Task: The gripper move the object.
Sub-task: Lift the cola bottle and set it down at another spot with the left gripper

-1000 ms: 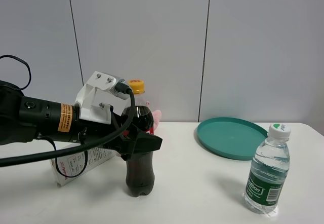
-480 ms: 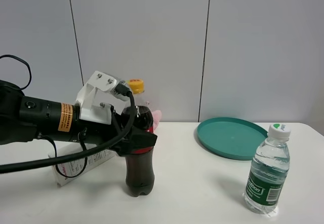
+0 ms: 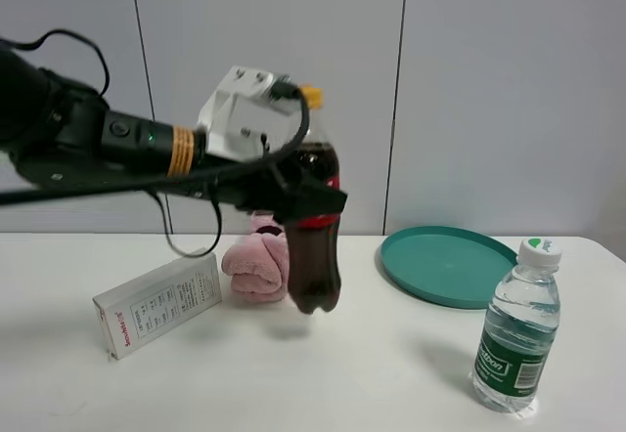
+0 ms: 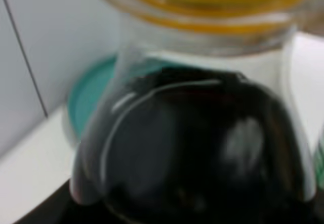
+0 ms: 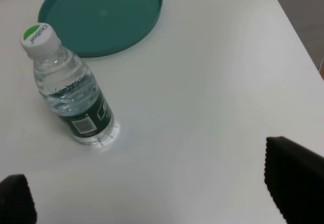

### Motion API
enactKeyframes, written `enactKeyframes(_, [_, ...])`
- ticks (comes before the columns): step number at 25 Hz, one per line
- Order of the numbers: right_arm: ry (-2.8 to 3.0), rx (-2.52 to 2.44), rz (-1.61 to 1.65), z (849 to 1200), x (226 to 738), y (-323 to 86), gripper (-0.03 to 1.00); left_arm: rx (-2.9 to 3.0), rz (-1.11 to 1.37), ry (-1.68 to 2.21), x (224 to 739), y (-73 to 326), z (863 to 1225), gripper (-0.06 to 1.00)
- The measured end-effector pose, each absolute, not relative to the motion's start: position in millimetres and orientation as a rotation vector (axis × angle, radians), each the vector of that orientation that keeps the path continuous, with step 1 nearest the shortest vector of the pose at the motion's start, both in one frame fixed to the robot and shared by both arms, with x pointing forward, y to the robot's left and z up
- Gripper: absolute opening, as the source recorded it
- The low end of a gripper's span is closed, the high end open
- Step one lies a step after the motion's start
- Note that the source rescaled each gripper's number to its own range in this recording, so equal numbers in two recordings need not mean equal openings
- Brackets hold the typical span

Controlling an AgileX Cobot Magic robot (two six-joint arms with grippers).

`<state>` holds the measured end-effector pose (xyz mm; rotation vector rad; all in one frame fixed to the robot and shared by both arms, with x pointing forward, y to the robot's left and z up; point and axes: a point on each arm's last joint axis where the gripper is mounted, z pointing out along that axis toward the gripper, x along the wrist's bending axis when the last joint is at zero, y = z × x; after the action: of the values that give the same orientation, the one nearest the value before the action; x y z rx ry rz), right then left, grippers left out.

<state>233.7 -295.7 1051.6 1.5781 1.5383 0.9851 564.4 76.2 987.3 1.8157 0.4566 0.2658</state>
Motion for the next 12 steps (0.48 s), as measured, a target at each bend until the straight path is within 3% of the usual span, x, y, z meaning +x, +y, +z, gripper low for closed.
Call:
enactKeyframes(7, [1.538, 1.578, 0.985, 1051.6, 233.7, -295.7, 1.00, 1.714, 0.367, 0.398, 595.0, 34.1, 1046.1, 0.00])
enactKeyframes(12, [1.538, 1.578, 0.985, 1051.6, 233.7, -295.7, 1.00, 1.660, 0.296, 0.373, 611.8, -9.0, 1049.9, 0.00])
